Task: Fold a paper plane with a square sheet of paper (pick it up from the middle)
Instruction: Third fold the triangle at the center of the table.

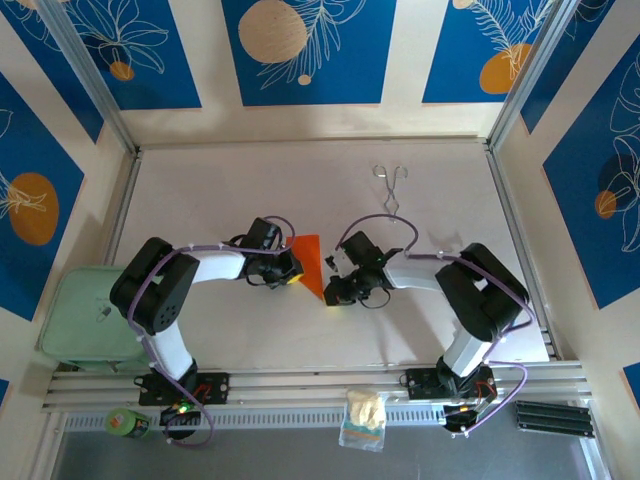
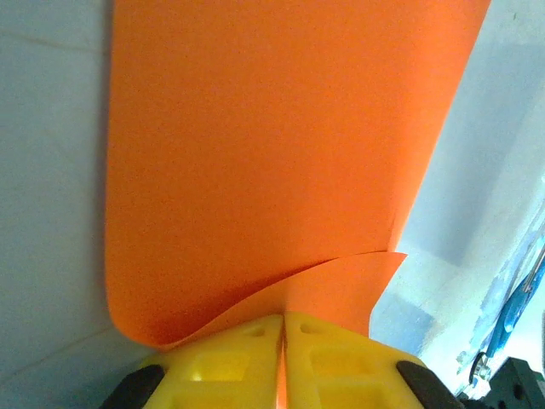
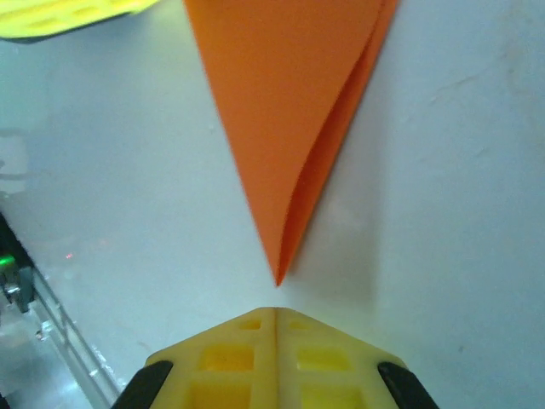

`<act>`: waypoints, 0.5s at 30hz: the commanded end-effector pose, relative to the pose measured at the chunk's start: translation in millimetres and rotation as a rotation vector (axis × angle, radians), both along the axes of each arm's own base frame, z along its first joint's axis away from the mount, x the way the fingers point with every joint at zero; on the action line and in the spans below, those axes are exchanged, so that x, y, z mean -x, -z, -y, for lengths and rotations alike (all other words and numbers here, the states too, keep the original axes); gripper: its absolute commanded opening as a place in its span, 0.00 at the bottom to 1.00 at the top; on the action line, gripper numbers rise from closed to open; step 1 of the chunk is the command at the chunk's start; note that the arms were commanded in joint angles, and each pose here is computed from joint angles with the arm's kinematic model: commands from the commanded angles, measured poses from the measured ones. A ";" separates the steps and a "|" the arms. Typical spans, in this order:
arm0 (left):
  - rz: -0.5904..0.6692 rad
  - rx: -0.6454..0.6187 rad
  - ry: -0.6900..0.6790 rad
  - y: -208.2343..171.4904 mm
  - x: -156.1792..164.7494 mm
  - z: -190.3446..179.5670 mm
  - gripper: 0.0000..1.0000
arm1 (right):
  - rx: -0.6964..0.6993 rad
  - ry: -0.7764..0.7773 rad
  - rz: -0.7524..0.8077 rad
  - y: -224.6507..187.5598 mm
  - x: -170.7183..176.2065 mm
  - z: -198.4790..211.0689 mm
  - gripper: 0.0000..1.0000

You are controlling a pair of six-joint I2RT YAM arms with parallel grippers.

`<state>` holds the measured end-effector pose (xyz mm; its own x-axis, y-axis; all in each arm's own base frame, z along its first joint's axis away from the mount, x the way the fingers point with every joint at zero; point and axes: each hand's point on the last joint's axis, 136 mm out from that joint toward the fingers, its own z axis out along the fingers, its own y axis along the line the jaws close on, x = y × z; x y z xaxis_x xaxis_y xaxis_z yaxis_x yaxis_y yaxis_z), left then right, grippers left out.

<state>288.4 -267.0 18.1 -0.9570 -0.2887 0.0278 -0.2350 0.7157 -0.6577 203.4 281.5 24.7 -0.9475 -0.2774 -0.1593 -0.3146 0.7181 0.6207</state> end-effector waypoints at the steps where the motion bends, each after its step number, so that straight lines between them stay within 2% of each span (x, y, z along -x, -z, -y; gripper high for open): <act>1: -0.069 -0.080 0.001 20.0 13.6 -11.2 0.13 | -0.075 -0.010 0.081 -32.8 -8.5 -6.7 0.04; 5: -0.063 -0.069 0.002 17.8 12.5 -8.9 0.13 | -0.078 0.005 0.105 -38.1 -22.5 -15.1 0.04; 15: -0.036 -0.026 0.009 6.8 6.3 -0.5 0.14 | 0.020 0.019 0.029 -5.0 -37.6 -31.1 0.02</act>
